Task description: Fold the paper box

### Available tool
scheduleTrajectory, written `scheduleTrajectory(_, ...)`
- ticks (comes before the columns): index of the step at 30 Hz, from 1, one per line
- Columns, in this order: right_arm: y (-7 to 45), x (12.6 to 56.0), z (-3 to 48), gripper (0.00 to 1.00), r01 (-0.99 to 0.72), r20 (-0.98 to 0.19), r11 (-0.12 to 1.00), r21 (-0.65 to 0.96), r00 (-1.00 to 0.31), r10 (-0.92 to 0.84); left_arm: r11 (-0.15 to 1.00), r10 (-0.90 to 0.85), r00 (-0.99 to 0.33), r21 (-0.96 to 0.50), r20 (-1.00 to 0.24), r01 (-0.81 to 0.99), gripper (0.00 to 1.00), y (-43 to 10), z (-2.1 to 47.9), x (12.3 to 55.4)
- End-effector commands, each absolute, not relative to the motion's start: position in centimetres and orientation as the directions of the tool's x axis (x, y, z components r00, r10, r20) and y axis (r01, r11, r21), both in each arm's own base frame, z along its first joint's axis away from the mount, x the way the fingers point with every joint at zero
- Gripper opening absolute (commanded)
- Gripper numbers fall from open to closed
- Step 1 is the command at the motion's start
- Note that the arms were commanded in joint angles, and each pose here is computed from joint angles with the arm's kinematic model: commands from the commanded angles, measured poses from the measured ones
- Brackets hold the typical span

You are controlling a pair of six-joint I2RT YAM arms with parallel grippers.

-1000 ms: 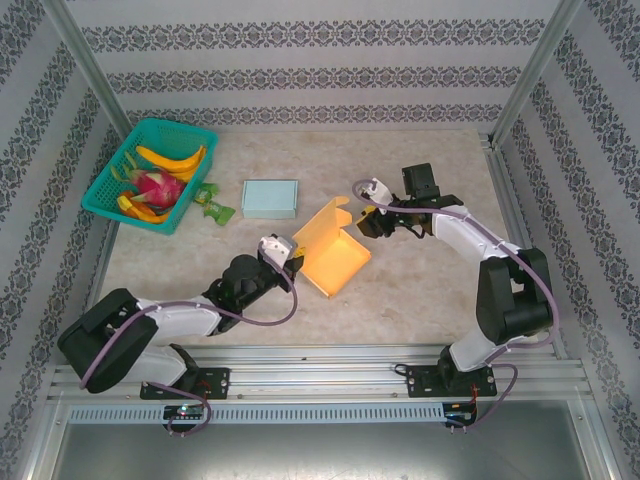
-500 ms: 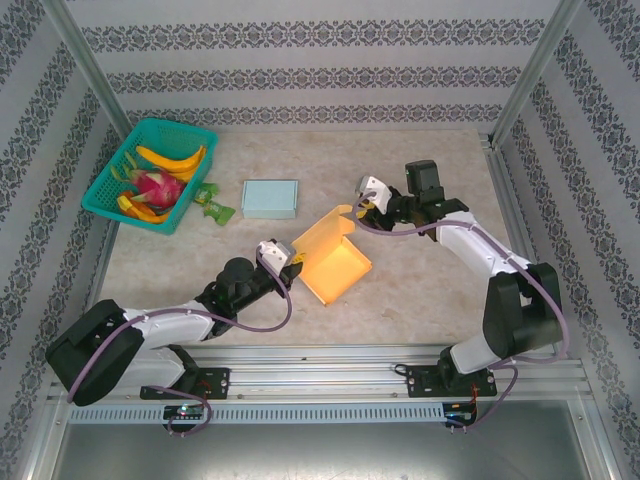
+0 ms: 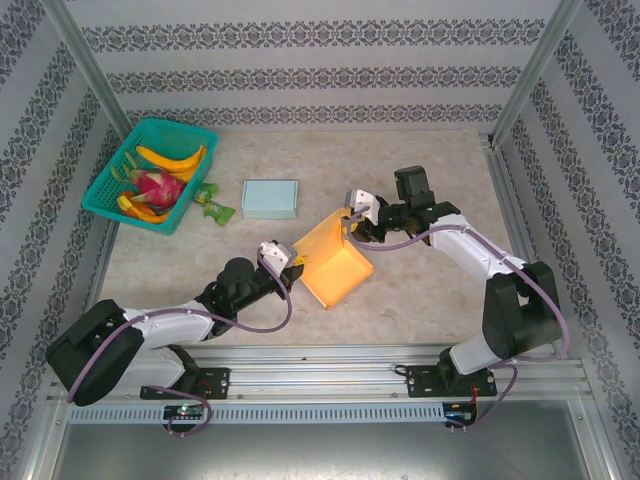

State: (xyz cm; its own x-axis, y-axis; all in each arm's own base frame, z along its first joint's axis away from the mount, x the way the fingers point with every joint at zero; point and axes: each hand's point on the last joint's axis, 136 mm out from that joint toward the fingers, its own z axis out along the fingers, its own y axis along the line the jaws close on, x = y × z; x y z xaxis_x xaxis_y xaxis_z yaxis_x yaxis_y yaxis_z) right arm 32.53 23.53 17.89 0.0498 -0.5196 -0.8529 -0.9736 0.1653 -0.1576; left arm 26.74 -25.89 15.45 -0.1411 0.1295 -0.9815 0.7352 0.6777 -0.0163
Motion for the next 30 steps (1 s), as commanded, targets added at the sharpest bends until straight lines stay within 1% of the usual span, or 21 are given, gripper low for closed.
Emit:
scheduleTrajectory(1,25.1,29.8,18.6,0.35,-0.997,-0.900,0.029,-0.078,0.058,-0.433,0.620,0.121,-0.108,-0.010,-0.987,0.785,0.05,-26.7,16.1,25.5)
scheduleTrajectory(4,25.4,29.2,18.8,0.35,-0.997,-0.910,-0.004,-0.072,0.067,-0.410,0.604,0.122,-0.101,-0.007,-0.987,0.797,0.05,-26.9,16.3,25.2)
scheduleTrajectory(10,25.6,28.6,19.1,0.32,-0.997,-0.914,-0.032,-0.074,0.080,-0.399,0.543,0.134,-0.091,-0.004,-0.987,0.840,0.05,-27.4,16.4,24.0)
scheduleTrajectory(14,25.6,27.9,19.2,0.14,-0.995,-0.916,-0.057,-0.081,0.097,-0.390,0.553,0.133,-0.088,0.000,-0.987,0.833,0.06,-27.2,16.7,24.0)
scheduleTrajectory(17,25.6,27.8,19.1,0.01,-0.995,-0.916,-0.058,-0.078,0.095,-0.390,0.587,0.131,-0.096,-0.001,-0.987,0.810,0.06,-26.8,16.8,24.6)
scheduleTrajectory(19,25.5,27.9,18.8,0.00,-0.996,-0.912,-0.047,-0.074,0.087,-0.402,0.629,0.124,-0.109,-0.007,-0.986,0.777,0.08,-26.4,17.0,25.4)
scheduleTrajectory(22,25.4,28.5,18.3,0.00,-0.996,-0.904,-0.012,-0.086,0.083,-0.420,0.701,0.109,-0.141,-0.024,-0.984,0.712,0.12,-25.4,17.1,26.7)
scheduleTrajectory(24,25.2,28.9,17.8,0.00,-0.995,-0.898,0.017,-0.095,0.078,-0.433,0.752,0.088,-0.163,-0.042,-0.983,0.658,0.18,-24.6,17.1,27.6)
scheduleTrajectory(25,25.2,29.2,17.7,0.00,-0.994,-0.896,0.037,-0.101,0.074,-0.438,0.771,0.078,-0.171,-0.049,-0.982,0.634,0.22,-24.2,17.1,27.9)
scheduleTrajectory(27,24.9,30.6,17.3,0.00,-0.985,-0.893,0.126,-0.120,0.052,-0.446,0.823,0.048,-0.196,-0.072,-0.979,0.563,0.33,-23.1,17.2,28.7)
scheduleTrajectory(29,24.3,32.2,17.1,0.00,-0.960,-0.890,0.239,-0.148,0.024,-0.456,0.867,0.019,-0.222,-0.094,-0.975,0.490,0.39,-21.9,17.3,29.4)
scheduleTrajectory(30,23.9,33.1,17.2,0.00,-0.936,-0.889,0.302,-0.179,0.022,-0.458,0.887,-0.003,-0.236,-0.111,-0.972,0.448,0.40,-21.2,17.4,29.7)
